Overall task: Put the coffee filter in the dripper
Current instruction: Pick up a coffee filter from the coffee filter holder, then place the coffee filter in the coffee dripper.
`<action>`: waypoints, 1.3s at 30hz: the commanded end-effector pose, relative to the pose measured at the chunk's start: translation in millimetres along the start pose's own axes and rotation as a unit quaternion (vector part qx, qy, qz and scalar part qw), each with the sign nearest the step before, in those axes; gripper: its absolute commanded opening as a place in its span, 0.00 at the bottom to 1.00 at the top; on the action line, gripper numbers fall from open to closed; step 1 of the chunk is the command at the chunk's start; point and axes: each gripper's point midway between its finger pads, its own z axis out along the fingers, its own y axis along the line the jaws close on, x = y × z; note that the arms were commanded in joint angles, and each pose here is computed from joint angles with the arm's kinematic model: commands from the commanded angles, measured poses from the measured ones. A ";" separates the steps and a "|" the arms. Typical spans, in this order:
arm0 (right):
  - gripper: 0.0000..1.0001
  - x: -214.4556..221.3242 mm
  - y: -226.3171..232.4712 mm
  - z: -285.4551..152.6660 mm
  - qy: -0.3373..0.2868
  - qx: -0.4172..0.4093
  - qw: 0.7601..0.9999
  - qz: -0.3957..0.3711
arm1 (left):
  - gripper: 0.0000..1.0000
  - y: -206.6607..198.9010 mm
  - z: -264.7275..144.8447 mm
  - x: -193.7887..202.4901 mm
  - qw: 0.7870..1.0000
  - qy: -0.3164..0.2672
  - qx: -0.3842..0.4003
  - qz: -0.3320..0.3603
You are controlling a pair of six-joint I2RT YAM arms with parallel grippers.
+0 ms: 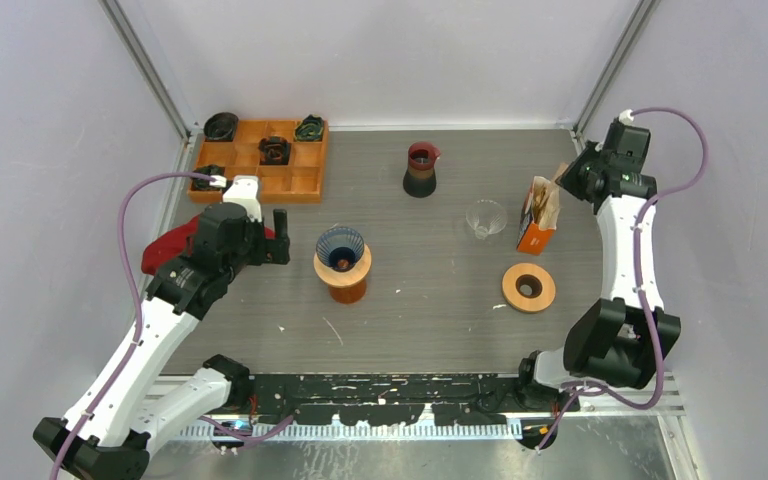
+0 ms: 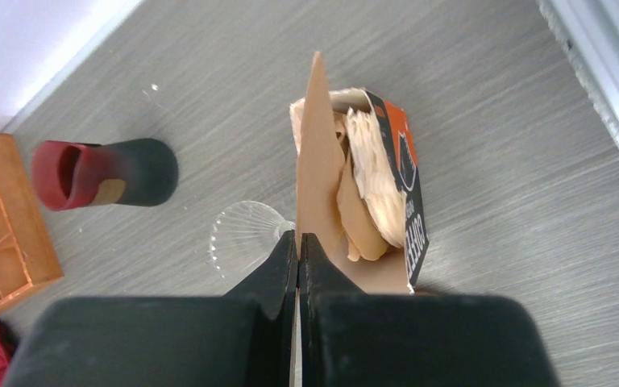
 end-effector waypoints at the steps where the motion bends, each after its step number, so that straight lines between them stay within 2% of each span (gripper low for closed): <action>1: 0.01 -44.9 30.9 -52.1 -0.094 -0.021 0.995 -0.036 | 0.99 -7.7 -3.1 -16.2 0.999 -0.033 0.024 -0.005; 10: 0.01 -21.2 94.9 -84.0 -0.087 -0.135 0.983 -0.093 | 0.99 -33.3 -21.3 -35.3 0.992 -0.068 0.105 -0.005; 18: 0.01 21.9 155.1 -109.0 -0.051 -0.265 0.952 -0.146 | 0.99 -75.3 -52.6 -64.6 0.971 -0.083 0.225 -0.015; 24: 0.01 58.2 193.8 -133.5 -0.018 -0.370 0.911 -0.179 | 0.99 -106.2 -58.7 -75.5 0.950 -0.073 0.300 -0.049; 29: 0.01 87.3 217.0 -155.2 0.006 -0.438 0.875 -0.205 | 0.99 -123.3 -61.0 -82.7 0.936 -0.073 0.339 -0.052; 39: 0.01 137.3 244.1 -184.4 0.053 -0.517 0.809 -0.274 | 0.99 -155.6 -58.8 -103.2 0.912 -0.073 0.403 -0.037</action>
